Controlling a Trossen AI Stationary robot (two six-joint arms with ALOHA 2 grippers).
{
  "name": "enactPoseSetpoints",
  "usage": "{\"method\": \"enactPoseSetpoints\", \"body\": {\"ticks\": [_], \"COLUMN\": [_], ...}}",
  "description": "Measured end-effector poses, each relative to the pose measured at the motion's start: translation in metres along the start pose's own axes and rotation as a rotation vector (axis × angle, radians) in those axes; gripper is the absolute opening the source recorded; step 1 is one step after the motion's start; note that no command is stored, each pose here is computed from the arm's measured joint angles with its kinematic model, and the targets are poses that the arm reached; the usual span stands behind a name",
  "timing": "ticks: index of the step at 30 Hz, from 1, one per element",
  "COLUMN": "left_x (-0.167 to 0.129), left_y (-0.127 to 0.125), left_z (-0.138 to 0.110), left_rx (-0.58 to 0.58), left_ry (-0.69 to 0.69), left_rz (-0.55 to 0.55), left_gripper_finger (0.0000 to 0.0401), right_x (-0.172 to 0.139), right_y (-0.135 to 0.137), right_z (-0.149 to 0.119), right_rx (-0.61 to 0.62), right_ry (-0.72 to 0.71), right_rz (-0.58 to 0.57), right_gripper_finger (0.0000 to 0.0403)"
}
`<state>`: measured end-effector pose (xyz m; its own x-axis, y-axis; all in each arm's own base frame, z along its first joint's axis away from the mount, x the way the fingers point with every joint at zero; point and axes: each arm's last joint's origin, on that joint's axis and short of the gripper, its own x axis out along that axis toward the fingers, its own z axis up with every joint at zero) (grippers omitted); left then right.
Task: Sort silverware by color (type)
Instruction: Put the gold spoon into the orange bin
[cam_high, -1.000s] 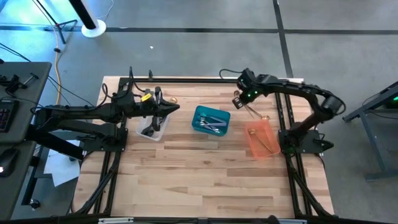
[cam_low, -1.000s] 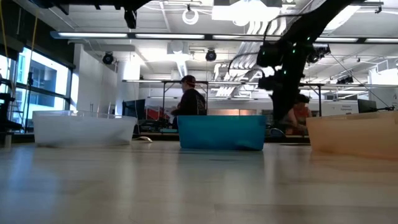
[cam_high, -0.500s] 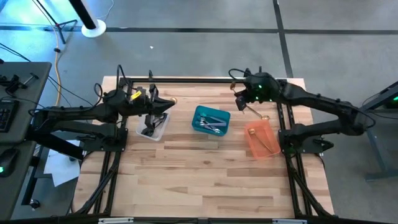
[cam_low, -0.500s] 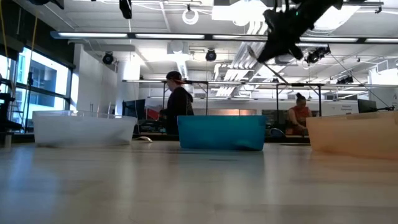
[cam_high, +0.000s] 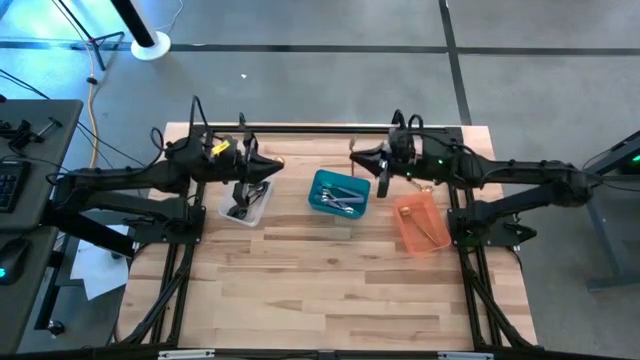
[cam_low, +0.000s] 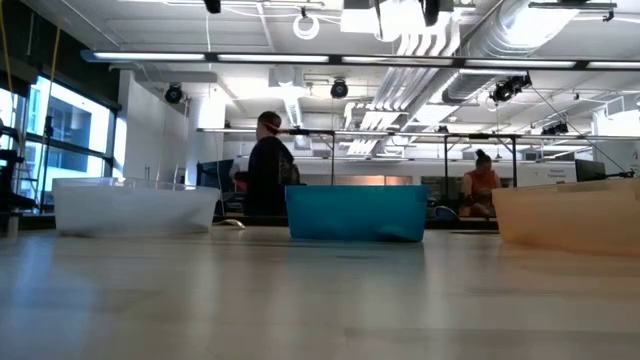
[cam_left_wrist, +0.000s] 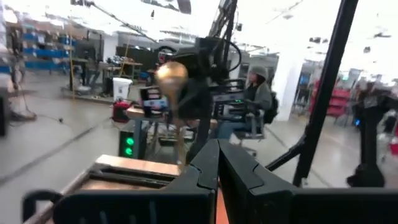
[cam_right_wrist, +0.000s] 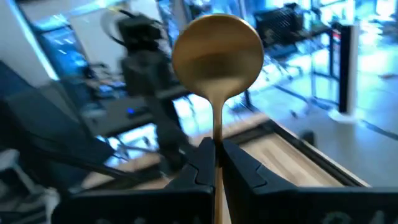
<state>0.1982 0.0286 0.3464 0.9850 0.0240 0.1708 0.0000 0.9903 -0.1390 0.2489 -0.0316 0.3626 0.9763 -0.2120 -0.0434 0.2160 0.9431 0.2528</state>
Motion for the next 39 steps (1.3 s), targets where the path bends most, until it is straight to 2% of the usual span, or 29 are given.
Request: {"method": "enactPoseSetpoints", "body": {"ticks": [5,12,39], "left_x": [0.001,0.002,0.003], "left_y": [0.000,0.000,0.001], "left_z": [0.008,0.007,0.006], "left_rx": [0.090,0.075,0.074], "left_ry": [-0.031,-0.023,-0.014], "left_rz": [0.029,0.042,0.033], "left_gripper_finger": [0.0000,0.0000,0.0000], "right_x": [-0.002,-0.003,-0.003], "right_y": [0.019,0.037,0.035], "right_z": [0.000,-0.007,-0.009], "right_rx": [-0.014,-0.076,-0.089], "right_ry": [-0.034,-0.013,0.015], "right_rz": [0.086,0.157,0.147], "right_gripper_finger": [0.0000,0.0000,0.0000]}}
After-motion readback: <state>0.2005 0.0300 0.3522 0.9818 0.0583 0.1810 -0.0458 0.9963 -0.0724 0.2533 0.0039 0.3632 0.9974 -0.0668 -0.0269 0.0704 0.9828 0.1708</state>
